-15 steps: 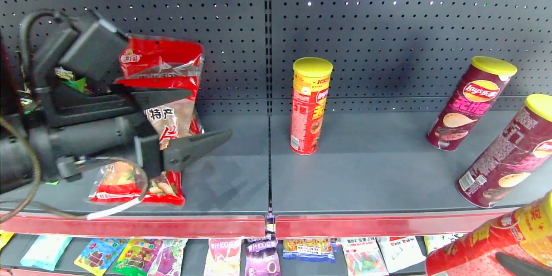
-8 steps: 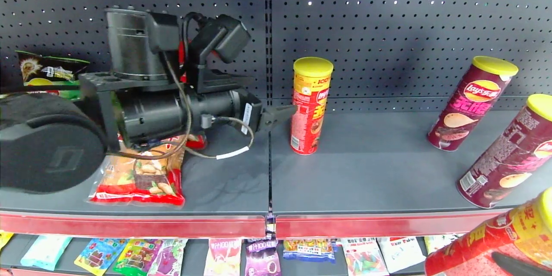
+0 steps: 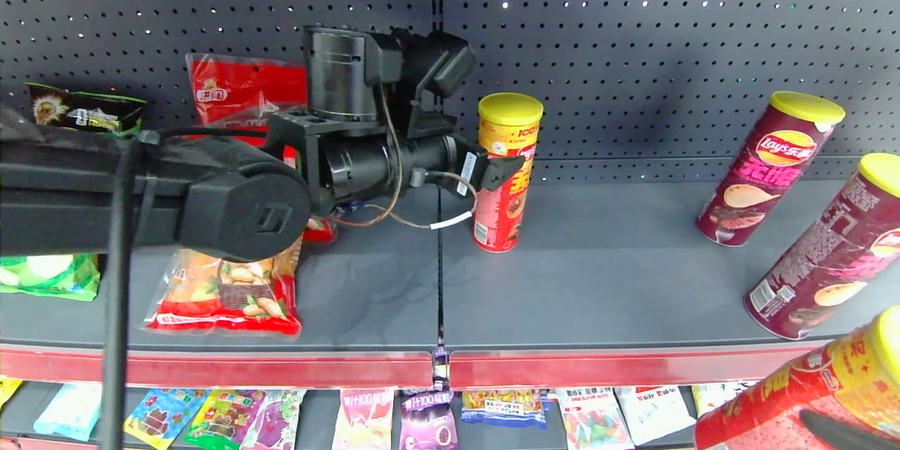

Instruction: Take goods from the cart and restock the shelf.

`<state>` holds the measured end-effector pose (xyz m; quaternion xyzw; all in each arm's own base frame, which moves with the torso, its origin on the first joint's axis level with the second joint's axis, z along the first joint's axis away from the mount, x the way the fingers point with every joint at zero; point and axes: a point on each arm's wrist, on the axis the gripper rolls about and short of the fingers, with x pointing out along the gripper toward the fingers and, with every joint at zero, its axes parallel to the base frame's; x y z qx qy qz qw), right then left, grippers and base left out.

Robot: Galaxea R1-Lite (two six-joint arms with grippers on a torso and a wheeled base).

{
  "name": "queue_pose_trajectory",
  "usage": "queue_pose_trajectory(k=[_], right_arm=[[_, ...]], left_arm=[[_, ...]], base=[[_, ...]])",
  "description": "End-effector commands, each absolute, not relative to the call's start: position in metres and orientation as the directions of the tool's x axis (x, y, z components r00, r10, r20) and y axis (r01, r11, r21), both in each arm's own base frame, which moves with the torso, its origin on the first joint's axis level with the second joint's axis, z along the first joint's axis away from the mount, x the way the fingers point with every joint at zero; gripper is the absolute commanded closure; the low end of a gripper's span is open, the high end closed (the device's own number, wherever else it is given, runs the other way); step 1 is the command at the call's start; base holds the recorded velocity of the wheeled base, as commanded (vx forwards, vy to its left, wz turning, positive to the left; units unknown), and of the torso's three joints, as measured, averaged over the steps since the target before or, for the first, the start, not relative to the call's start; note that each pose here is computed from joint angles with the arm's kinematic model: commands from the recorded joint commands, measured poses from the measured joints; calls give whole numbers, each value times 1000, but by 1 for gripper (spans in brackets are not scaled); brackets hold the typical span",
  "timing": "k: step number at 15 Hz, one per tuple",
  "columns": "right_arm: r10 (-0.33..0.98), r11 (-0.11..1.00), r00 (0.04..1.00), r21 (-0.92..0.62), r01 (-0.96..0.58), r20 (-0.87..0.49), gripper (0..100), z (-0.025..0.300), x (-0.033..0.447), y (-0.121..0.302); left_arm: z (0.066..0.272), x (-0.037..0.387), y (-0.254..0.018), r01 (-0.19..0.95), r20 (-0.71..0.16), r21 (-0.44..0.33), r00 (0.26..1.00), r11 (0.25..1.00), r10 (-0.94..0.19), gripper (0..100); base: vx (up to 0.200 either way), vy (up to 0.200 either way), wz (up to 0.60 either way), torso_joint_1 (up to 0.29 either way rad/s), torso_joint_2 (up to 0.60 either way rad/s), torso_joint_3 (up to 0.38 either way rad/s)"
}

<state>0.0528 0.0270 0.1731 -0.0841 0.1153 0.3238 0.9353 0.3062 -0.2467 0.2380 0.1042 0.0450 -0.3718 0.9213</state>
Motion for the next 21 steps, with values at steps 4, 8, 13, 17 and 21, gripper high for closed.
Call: queue_pose_trajectory(k=[4,8,13,17,21], right_arm=[[585,777,764,-83,-624,-271,100,172,53,27],[586,777,765,-83,-624,-270,100,173,52,27],[572,788,776,-83,-610,-268,100,173,53,26],[572,788,776,-84,-610,-267,100,173,52,26],[572,788,776,-84,-609,-265,100,173,52,25]], left_arm=[[229,325,-267,673,-153,166,740,721,-655,0],[225,328,-279,680,-150,166,733,714,-663,0],[219,337,-292,666,-142,170,746,726,-651,0],[214,342,-299,671,-144,169,741,722,-656,100],[222,337,-296,680,-130,131,734,722,-667,100]], base=[[0,0,0,0,0,0],[0,0,0,0,0,0],[0,0,0,0,0,0],[0,0,0,0,0,0],[0,0,0,0,0,0]])
